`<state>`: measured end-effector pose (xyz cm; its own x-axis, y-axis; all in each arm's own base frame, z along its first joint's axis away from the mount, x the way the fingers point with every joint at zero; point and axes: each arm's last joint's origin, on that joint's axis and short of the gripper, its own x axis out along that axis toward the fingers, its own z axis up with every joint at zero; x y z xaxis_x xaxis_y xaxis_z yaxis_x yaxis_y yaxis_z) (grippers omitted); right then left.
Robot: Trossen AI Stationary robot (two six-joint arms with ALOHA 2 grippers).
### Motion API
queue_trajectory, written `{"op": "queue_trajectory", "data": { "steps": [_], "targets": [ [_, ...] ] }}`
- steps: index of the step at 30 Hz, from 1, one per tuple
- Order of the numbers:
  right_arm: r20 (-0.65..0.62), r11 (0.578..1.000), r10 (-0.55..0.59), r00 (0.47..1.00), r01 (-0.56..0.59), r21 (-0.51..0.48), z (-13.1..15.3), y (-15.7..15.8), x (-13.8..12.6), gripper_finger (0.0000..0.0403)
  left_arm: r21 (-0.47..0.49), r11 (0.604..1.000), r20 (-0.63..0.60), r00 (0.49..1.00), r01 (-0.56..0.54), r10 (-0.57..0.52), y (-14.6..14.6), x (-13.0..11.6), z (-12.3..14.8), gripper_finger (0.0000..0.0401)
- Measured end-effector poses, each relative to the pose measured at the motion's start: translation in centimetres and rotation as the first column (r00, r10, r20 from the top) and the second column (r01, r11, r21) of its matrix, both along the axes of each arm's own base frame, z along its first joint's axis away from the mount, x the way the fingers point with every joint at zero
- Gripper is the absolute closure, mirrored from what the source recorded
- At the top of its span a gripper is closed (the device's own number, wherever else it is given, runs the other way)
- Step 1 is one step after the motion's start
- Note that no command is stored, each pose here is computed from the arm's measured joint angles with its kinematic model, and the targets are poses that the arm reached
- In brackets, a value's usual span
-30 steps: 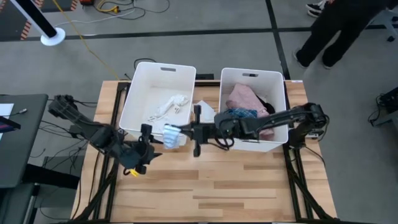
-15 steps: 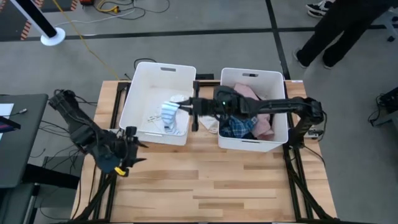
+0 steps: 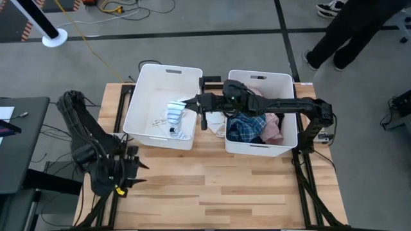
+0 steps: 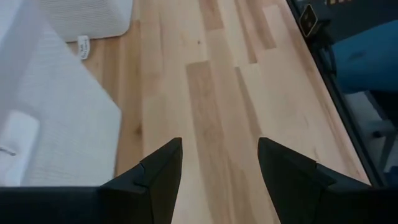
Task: Sort clothes
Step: Put the blue striped sock into the left white laundry bin
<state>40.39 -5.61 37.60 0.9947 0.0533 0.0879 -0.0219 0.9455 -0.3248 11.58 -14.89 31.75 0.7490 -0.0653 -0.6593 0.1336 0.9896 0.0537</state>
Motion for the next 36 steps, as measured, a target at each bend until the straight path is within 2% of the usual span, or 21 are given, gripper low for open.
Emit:
{"op": "queue_trajectory", "data": {
  "steps": [8, 11, 17, 21, 29, 36],
  "targets": [
    [0.002, 1.000, -0.001, 1.000, 0.001, -0.001, -0.2, -0.4, 0.1, 0.0399, -0.015, 1.000, 0.025, 0.999, 0.021, -0.021, -1.9, 1.0, -1.9, 0.0197],
    [-0.055, 0.999, -0.017, 0.998, 0.018, 0.026, -2.0, -1.4, 1.1, 0.0399, -0.007, 0.999, 0.033, 0.999, 0.035, -0.035, -2.4, 1.3, -2.6, 0.0197],
    [-0.186, 0.993, -0.048, 0.981, 0.068, 0.100, -7.7, -3.6, 3.9, 0.0396, -0.011, 0.999, 0.030, 0.999, 0.037, -0.037, -2.7, 1.4, -2.9, 0.0197],
    [-0.233, 0.989, -0.056, 0.971, 0.086, 0.121, -8.9, -4.5, 5.2, 0.0387, -0.027, 0.999, 0.028, 0.999, 0.030, -0.030, -2.8, 1.3, -2.9, 0.0197],
    [-0.359, 0.985, -0.052, 0.932, 0.107, 0.134, -8.4, -4.9, 6.2, 0.0353, -0.038, 0.999, 0.026, 0.999, 0.028, -0.027, -2.9, 1.2, -2.9, 0.0197],
    [-0.520, 0.965, -0.046, 0.853, 0.173, 0.198, -8.3, -5.7, 5.4, 0.0324, -0.038, 0.999, 0.026, 0.999, 0.028, -0.027, -2.9, 1.2, -2.9, 0.0197]
  ]
}}
